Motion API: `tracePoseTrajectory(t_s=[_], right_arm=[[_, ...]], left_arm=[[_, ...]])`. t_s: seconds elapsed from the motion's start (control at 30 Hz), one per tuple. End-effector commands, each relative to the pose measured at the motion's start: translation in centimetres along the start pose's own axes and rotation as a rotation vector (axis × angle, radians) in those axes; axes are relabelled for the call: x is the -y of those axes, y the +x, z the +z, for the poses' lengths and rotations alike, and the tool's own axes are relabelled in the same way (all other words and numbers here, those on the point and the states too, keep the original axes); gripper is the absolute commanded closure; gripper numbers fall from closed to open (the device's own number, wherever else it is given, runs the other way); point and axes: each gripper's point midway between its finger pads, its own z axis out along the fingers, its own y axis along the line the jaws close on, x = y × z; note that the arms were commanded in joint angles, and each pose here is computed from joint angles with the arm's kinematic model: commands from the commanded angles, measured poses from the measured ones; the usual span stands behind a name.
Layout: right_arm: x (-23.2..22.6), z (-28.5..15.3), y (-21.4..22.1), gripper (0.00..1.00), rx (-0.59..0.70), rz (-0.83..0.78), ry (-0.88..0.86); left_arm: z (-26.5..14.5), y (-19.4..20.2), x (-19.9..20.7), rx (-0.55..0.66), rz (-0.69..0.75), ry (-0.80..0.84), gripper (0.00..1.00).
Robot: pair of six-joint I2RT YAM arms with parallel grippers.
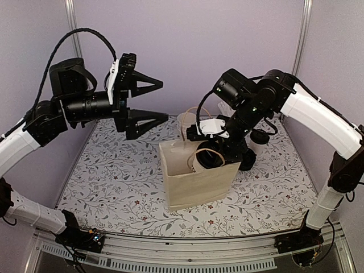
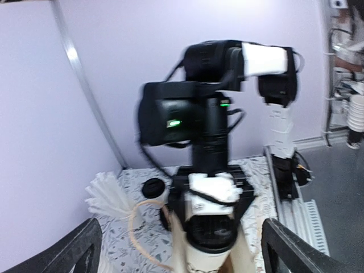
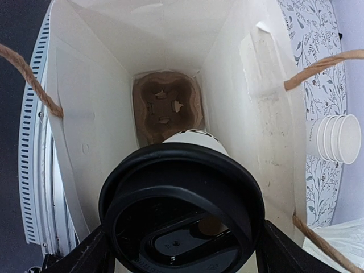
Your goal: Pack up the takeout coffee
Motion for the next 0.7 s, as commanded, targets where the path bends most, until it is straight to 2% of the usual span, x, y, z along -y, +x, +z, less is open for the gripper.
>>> tracePoseTrajectory(t_s=[0.0, 0.13, 0.27, 0.37, 0.47, 0.67], right_arm=[[-1.2, -0.9, -0.3, 0.52, 0.019, -0.050, 0.001], [-2.7, 1.0, 0.9, 0.53, -0.055, -0.112, 0.000], [-3.0, 2.7, 3.3, 0.53, -0.160, -0.193, 0.091], [-3.3, 3.0, 4.0, 0.53, -0.177, -0.221, 0.125], [-3.5, 3.1, 4.5, 0.53, -0.189, -0.231, 0.142], [-4.0, 3.1, 4.7, 0.53, -0.186, -0.303, 0.178]], left_arm=[[0.5, 4.5, -7.8, -0.042, -0.105, -0.199, 0.00], [2.1, 11.5, -14.9, -0.184, -0.251, -0.344, 0.03], [4.2, 18.4, -18.4, -0.265, -0.361, -0.383, 0.09], [5.6, 21.4, -17.8, -0.250, -0.432, -0.323, 0.12], [6.6, 22.5, -16.4, -0.196, -0.492, -0.256, 0.13], [8.3, 25.4, -13.2, -0.227, -0.550, -0.165, 0.13]])
